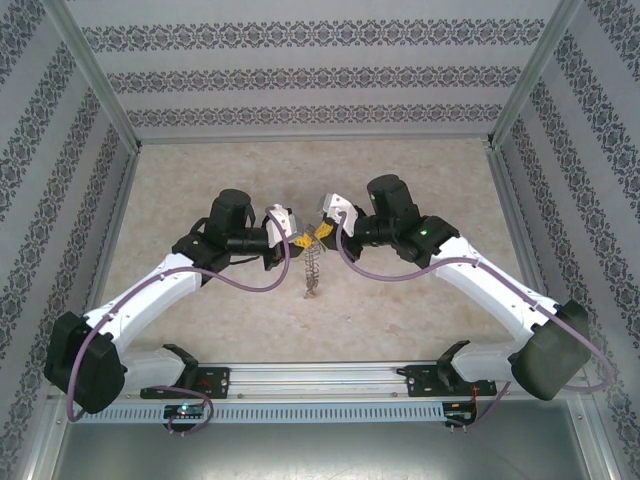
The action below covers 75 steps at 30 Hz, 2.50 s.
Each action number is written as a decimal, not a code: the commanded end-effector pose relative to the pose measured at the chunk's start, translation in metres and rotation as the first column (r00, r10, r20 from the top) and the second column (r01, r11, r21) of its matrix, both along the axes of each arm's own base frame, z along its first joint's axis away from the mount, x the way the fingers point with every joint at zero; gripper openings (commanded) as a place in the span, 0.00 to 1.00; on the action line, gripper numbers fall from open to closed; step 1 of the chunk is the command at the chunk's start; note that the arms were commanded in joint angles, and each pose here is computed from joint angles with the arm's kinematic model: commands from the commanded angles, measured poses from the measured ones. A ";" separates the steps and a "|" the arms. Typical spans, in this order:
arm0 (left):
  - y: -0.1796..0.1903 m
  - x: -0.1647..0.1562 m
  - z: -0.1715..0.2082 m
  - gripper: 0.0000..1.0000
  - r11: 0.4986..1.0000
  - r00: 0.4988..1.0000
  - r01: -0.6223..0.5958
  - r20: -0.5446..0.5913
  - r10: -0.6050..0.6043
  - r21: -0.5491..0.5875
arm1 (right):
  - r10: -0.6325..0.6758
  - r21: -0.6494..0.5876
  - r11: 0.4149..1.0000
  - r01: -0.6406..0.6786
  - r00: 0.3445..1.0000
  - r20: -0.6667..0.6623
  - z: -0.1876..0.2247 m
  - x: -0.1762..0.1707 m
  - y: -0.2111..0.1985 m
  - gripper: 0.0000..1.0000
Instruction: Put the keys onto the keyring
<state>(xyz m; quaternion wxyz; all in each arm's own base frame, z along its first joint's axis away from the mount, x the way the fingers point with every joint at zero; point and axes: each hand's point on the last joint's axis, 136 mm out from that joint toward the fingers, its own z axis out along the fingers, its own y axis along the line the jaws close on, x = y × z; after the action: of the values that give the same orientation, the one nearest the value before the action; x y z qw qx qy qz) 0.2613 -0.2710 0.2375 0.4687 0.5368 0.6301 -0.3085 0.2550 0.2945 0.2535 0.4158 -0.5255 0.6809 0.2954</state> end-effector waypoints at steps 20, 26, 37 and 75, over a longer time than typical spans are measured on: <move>-0.017 -0.010 0.027 0.00 0.981 0.992 0.056 0.120 -0.033 -0.188 | -0.033 0.108 0.992 0.065 0.961 -0.275 -0.026 0.023 -0.010 0.06; -0.018 -0.001 -0.002 0.00 0.985 0.996 0.012 0.088 0.004 -0.173 | 0.012 0.118 0.993 0.027 0.949 -0.315 -0.047 0.017 -0.007 0.00; -0.018 0.010 -0.035 0.00 0.986 0.996 -0.043 0.070 0.055 -0.164 | 0.028 0.095 0.995 0.012 0.914 -0.405 -0.084 0.013 -0.005 0.01; -0.015 0.009 -0.062 0.00 0.988 0.997 -0.062 0.036 0.068 -0.142 | 0.139 0.001 0.990 -0.139 0.990 0.018 -0.070 0.010 -0.022 0.29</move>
<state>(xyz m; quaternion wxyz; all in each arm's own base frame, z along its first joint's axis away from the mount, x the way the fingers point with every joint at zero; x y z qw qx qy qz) 0.2761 -0.2797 0.1648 0.5129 0.4802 0.6388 -0.3135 0.2663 0.2727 0.1810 0.3792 -0.5305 0.6732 0.3487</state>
